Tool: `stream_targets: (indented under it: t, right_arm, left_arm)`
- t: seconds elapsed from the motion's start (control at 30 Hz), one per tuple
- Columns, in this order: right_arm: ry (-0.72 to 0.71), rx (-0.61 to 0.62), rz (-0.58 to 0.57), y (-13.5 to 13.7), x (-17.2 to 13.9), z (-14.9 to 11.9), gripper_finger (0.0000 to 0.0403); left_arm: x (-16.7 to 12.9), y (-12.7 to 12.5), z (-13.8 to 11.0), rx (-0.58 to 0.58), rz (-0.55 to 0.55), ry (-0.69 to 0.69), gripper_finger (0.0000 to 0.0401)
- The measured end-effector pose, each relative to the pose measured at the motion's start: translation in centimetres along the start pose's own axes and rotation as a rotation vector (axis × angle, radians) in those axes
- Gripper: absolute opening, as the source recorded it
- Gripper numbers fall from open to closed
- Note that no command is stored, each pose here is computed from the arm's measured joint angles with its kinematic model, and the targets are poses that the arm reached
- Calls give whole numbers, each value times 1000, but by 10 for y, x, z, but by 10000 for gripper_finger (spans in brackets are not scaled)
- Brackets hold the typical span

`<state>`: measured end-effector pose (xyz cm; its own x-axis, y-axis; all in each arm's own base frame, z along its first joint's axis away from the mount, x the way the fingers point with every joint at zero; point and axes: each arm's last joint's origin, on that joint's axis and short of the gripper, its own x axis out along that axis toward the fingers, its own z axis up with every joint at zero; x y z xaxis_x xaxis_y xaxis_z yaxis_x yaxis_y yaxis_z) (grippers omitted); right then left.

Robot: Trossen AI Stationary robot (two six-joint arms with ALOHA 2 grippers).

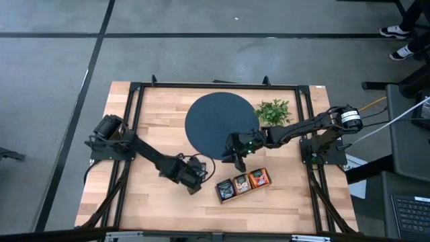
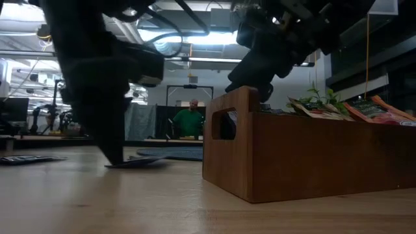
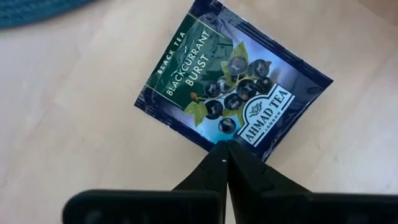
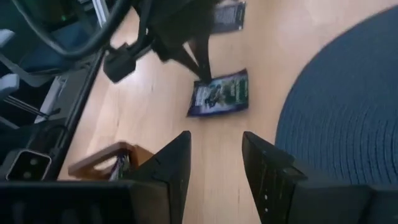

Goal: Pick & Place Tea
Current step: Put the purple tea bag into the left section of the wooden organizer

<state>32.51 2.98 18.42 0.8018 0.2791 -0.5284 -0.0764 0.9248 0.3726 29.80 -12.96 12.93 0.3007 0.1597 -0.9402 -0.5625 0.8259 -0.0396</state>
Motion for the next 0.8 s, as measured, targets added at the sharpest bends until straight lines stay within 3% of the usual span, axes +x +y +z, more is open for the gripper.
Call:
stream_targets:
  t: [0.37,0.6,0.8]
  right_arm:
    - [84,105,104,-13,-4,-1,145]
    - [59,166,54,-35,-6,3,145]
    - [118,260,3,-59,13,-15,145]
  left_arm:
    - [9,13,28,-31,7,-82,2]
    - [19,14,41,-52,-21,-127,2]
    - [31,10,45,-55,-44,-168,3]
